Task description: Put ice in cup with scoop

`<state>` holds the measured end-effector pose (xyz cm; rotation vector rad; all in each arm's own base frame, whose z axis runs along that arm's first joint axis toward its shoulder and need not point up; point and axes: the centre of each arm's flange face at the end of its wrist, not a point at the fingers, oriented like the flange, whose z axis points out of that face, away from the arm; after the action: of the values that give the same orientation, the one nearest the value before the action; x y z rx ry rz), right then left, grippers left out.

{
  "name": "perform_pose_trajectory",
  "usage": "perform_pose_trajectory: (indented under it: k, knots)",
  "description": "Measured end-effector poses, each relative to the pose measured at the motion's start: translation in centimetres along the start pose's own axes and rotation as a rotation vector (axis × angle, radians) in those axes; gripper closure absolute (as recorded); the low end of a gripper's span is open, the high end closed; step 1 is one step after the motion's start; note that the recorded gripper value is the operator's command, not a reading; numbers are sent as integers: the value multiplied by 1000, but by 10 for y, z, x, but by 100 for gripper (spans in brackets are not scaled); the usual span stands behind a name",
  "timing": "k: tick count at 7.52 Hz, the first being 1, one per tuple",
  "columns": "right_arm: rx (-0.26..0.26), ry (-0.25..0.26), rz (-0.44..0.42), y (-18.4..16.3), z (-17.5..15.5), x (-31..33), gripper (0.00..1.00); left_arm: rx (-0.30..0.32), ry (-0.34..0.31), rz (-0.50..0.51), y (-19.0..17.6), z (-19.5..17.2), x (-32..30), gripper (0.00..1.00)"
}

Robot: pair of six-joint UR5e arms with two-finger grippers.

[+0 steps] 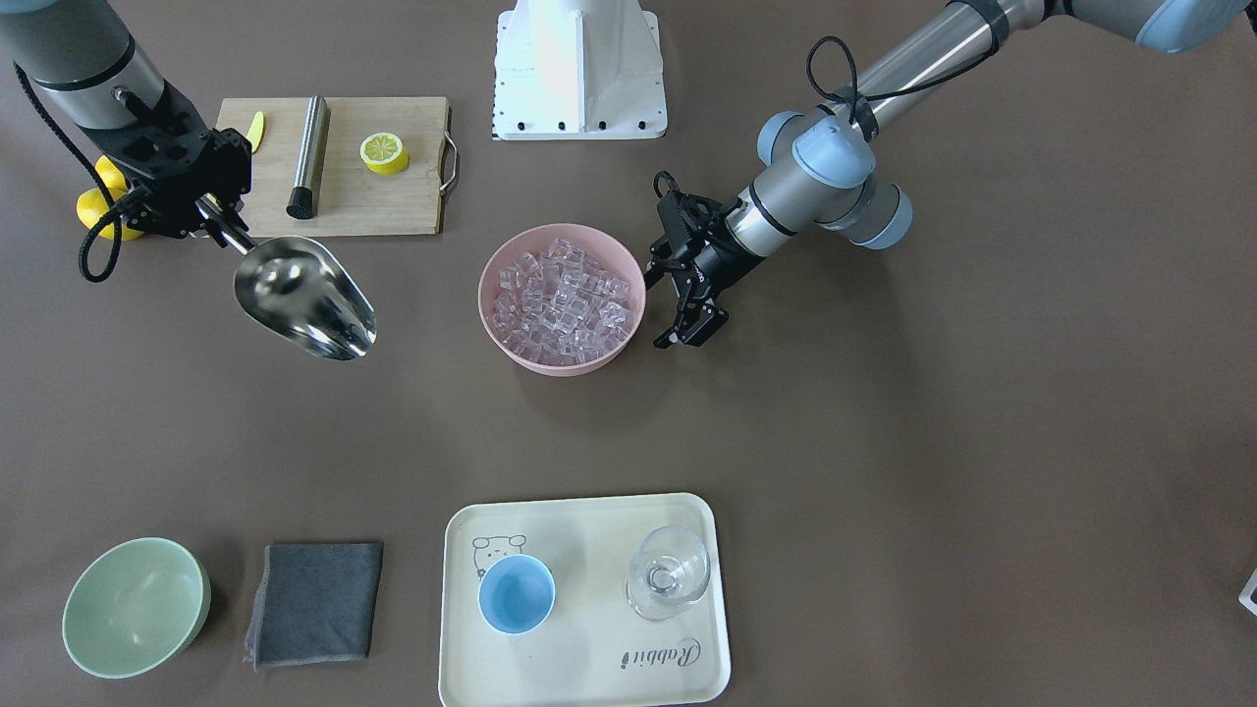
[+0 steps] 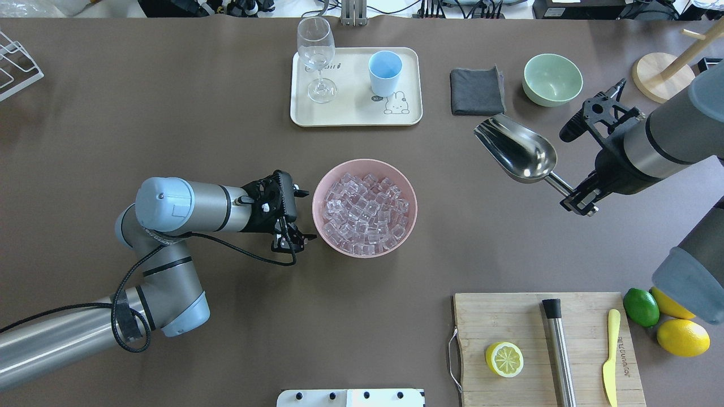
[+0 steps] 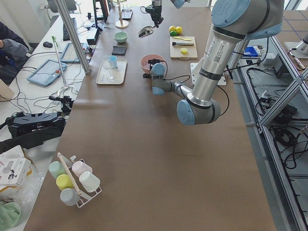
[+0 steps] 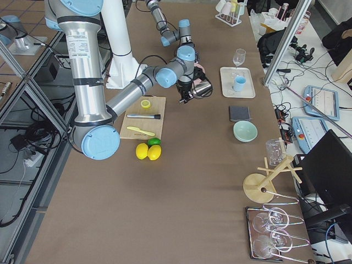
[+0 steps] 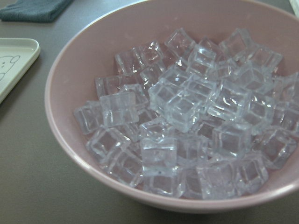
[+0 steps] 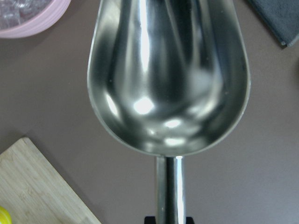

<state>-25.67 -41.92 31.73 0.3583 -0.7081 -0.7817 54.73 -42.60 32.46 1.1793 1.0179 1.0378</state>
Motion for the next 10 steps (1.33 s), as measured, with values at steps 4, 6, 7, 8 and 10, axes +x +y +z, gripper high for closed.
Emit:
perform_pose_trajectory:
  k: [4, 6, 7, 8, 10]
  knots:
    - [-158, 81, -492, -26, -25, -30, 100, 4, 56, -28, -9, 7, 7, 2]
    - [-260, 76, -617, -46, -29, -42, 100, 7, 71, -27, -12, 9, 10, 2]
    - [-321, 67, -661, -68, -28, -46, 100, 6, 76, -27, -12, 10, 11, 2]
    - [-375, 63, -697, -98, -26, -47, 100, 6, 78, -27, -13, 10, 11, 2]
    - [-450, 63, -745, -161, -19, -56, 100, 6, 80, -28, -13, 11, 11, 2]
